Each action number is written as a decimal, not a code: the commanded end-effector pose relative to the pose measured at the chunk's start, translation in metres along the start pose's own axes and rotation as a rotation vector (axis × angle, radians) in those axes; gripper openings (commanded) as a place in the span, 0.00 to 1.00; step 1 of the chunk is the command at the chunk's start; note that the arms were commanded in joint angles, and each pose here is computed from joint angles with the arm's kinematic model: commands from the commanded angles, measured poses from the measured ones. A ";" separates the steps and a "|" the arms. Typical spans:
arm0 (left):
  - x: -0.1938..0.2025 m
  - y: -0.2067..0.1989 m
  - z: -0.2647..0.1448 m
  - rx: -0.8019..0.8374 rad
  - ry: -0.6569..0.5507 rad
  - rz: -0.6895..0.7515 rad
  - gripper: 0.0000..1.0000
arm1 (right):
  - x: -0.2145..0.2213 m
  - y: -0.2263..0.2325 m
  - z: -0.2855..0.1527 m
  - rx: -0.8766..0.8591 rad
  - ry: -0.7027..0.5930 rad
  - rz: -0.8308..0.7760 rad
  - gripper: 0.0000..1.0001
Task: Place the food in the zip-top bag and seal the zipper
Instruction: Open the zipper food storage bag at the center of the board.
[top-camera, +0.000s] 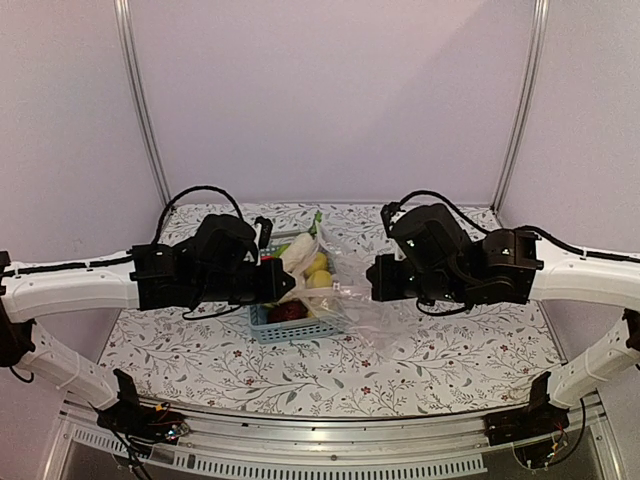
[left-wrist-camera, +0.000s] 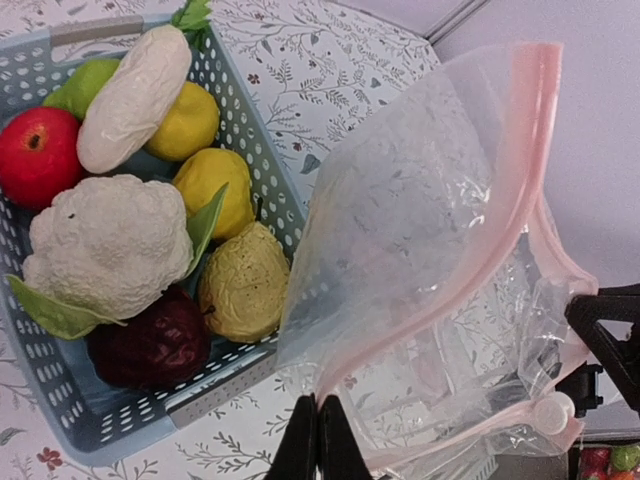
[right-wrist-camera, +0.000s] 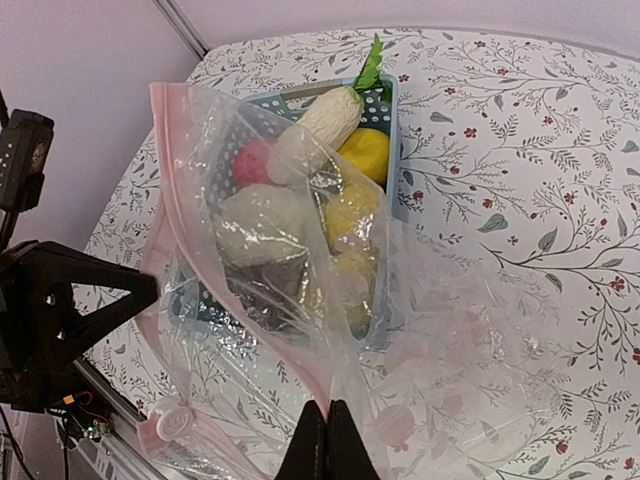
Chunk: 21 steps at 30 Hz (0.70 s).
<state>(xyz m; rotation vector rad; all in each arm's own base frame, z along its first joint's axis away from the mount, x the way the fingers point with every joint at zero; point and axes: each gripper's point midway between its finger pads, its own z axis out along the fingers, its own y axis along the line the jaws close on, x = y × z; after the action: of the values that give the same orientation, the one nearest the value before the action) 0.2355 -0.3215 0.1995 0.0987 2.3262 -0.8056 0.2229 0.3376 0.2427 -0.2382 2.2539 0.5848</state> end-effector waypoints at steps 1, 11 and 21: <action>0.002 0.027 0.003 -0.069 0.005 -0.053 0.00 | 0.002 -0.005 -0.005 -0.017 -0.031 0.004 0.00; 0.000 -0.011 0.006 0.142 0.011 -0.009 0.14 | -0.001 0.017 -0.009 -0.146 -0.034 -0.015 0.00; -0.018 -0.035 -0.024 0.141 -0.082 0.154 0.77 | -0.016 0.014 -0.004 -0.088 -0.094 0.045 0.00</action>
<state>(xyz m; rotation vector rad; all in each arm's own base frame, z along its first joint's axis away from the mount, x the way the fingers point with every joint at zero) 0.2314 -0.3390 0.2152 0.2344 2.2430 -0.9335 0.2161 0.3503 0.2487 -0.2892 2.1911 0.7230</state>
